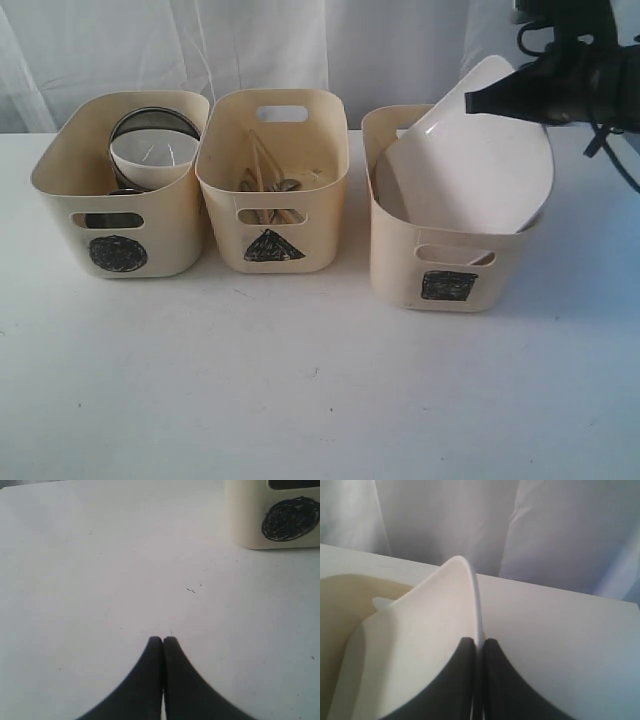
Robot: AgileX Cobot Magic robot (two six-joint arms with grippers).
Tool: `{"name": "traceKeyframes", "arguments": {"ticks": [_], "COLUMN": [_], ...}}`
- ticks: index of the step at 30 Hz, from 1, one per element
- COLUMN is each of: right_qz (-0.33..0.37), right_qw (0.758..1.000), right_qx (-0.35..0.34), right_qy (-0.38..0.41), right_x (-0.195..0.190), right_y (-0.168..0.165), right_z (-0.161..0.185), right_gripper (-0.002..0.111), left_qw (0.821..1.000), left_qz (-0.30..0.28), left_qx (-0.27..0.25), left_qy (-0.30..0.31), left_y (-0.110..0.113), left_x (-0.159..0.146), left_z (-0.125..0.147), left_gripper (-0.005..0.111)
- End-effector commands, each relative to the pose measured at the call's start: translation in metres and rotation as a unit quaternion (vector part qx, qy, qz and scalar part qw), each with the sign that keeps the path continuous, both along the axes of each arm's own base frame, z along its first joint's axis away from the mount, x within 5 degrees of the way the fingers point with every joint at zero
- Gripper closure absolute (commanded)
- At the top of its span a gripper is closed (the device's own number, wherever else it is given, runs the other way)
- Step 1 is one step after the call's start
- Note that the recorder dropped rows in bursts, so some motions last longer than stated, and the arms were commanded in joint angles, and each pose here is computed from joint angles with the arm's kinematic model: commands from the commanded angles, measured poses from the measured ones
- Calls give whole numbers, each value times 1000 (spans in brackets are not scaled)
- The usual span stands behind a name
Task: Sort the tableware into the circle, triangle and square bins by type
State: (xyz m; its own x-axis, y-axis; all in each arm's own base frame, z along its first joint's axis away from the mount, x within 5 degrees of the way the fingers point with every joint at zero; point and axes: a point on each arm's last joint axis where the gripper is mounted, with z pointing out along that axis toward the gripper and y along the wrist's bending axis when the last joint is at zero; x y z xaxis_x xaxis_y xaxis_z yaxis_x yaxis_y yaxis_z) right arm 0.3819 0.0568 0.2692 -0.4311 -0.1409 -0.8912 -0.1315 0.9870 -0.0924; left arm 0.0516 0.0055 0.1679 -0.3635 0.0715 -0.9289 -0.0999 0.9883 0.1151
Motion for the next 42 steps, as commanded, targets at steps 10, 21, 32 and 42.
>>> {"name": "traceKeyframes", "arguments": {"ticks": [10,21,32,42], "right_qz": [8,15,-97,-187], "right_qw": [999,999,992,962], "right_qx": [47,35,46,24], "right_qy": [17,13,-69,-200], "right_x": [43,45,18,-135], "right_y": [29,30,4,-47], "right_z": [-26,-25,48,147], "right_gripper": [108,48,31,61], "left_qw": [1000,1000,1000,1000], "left_qz": [-3,-3,-3,-3], "left_qx": [-6,-6,-6,-6], "left_qy": [-2,-2,-2,-2], "left_y": [-1,-1,-1,-1], "left_x": [0,0,0,0], "left_z": [-1,-1,-1,-1], "left_gripper": [107,107,107,107]}}
